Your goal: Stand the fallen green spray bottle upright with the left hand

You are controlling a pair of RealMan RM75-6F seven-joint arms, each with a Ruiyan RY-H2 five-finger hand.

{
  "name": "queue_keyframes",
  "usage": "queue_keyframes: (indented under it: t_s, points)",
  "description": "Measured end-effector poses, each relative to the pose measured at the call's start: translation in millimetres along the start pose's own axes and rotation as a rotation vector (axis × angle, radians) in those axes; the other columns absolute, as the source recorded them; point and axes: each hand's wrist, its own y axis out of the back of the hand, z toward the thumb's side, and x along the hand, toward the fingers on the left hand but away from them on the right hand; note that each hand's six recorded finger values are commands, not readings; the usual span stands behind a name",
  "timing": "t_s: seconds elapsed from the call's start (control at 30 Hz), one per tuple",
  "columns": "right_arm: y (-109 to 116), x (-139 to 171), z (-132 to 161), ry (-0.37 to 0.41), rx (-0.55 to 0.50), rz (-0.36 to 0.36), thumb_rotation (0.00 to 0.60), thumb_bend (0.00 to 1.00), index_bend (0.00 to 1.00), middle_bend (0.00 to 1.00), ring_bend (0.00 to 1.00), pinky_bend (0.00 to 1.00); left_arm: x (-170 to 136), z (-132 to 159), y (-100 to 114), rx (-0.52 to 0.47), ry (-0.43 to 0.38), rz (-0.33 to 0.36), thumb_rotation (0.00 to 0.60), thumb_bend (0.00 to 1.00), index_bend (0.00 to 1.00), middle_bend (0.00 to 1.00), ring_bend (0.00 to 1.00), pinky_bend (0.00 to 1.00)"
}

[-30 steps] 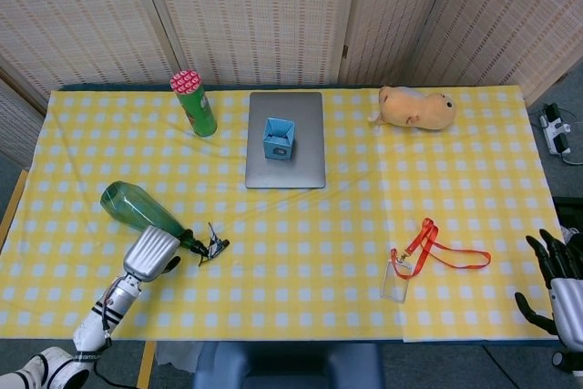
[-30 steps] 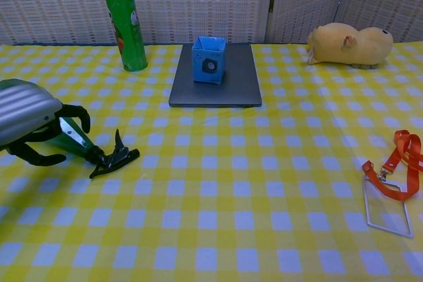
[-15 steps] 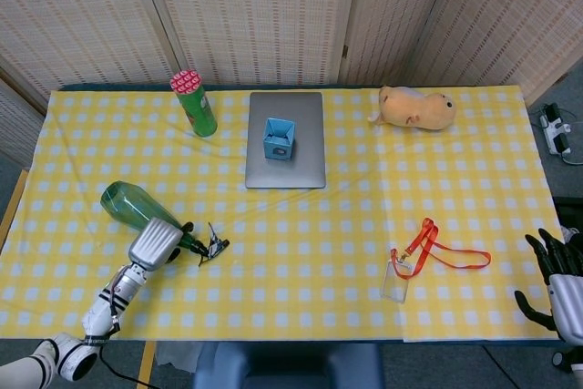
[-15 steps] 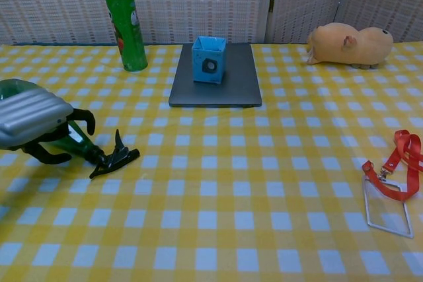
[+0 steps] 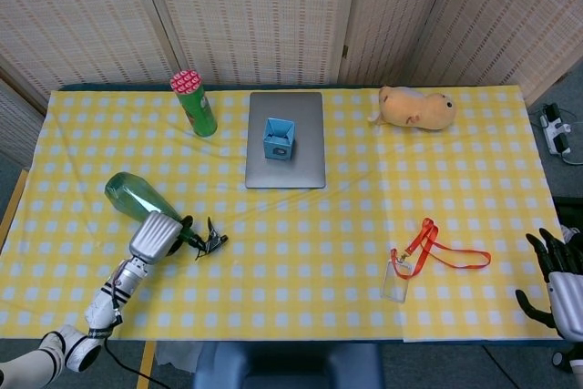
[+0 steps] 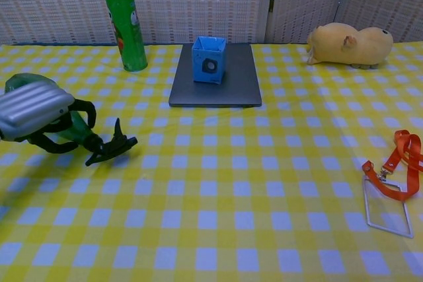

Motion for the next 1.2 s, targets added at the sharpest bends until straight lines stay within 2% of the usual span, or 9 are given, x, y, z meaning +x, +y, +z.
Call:
queue_keyframes:
  t_s: [0.23,0.37,0.47,0.57,0.8,0.9,1.03,1.2]
  points:
    - [4,5,2,0.017,-0.008,-0.012,0.6,0.38,0.0,0.0,0.0,0.0,-9,-6,41,-0.192,0.04,0.179,0.6,0.42,0.73,1.0,1.0,1.0]
    - [5,9,5,0.033,-0.012,-0.016,0.6,0.38,0.0,0.0,0.0,0.0,-17,-10,62,-0.294,0.073,0.224,0.6,0.43,0.73,1.0,1.0,1.0]
    - [6,12,7,0.045,-0.014,-0.018,0.6,0.38,0.0,0.0,0.0,0.0,-25,-14,79,-0.375,0.101,0.225,0.6,0.44,0.73,1.0,1.0,1.0]
    - [6,14,9,0.057,-0.013,-0.02,0.6,0.38,0.0,0.0,0.0,0.0,-33,-18,95,-0.459,0.131,0.191,0.6,0.46,0.74,1.0,1.0,1.0]
    - [0,16,14,0.073,-0.008,-0.002,0.6,0.38,0.0,0.0,0.0,0.0,-57,-31,137,-0.684,0.206,0.058,0.6,0.46,0.73,1.0,1.0,1.0]
    - [0,16,15,0.078,-0.006,-0.002,0.6,0.38,0.0,0.0,0.0,0.0,-64,-41,150,-0.749,0.251,0.007,0.6,0.46,0.74,1.0,1.0,1.0]
    - [-1,16,16,0.078,-0.004,0.001,0.6,0.38,0.0,0.0,0.0,0.0,-68,-50,154,-0.83,0.298,-0.061,0.6,0.46,0.74,1.0,1.0,1.0]
    - [-3,15,16,0.078,-0.001,0.007,0.6,0.38,0.0,0.0,0.0,0.0,-66,-51,147,-0.904,0.324,-0.161,0.6,0.47,0.74,1.0,1.0,1.0]
